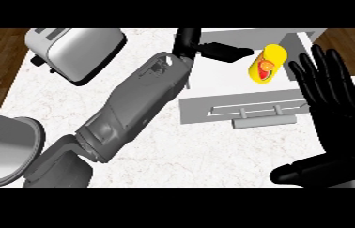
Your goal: Pick up the cup, place it into the drawer and close the drawer
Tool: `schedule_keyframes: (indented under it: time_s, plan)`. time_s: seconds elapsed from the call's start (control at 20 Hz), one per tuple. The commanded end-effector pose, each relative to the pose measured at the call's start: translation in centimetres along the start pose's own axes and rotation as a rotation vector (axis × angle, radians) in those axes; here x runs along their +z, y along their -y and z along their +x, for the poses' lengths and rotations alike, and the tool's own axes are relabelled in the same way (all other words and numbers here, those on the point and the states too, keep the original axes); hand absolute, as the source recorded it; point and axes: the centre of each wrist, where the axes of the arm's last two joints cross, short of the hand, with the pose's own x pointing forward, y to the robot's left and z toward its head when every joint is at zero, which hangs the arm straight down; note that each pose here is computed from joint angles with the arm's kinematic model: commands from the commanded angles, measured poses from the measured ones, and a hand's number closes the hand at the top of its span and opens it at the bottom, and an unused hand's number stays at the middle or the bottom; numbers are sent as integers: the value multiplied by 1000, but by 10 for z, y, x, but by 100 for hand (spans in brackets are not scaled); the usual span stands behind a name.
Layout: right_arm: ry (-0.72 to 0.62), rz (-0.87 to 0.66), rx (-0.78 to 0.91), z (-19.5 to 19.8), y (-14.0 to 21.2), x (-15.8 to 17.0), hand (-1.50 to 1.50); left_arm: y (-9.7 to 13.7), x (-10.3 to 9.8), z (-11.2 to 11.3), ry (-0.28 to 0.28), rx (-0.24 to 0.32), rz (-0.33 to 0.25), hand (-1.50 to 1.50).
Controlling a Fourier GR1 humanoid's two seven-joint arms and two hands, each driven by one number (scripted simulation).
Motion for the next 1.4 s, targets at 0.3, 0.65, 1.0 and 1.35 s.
schedule_keyframes:
  time_s: [0.3,0.65,1.0,1.35]
  plan:
    - [-12,40,22,19,17,23,150,-12,0,11,8,199,46,-150]
    - [-91,199,256,33,15,33,150,-89,12,8,14,236,156,-150]
    - [-171,222,396,18,20,25,150,-147,63,3,-6,235,189,-150]
    - [-229,221,486,-5,10,22,150,-194,123,6,-20,266,229,-150]
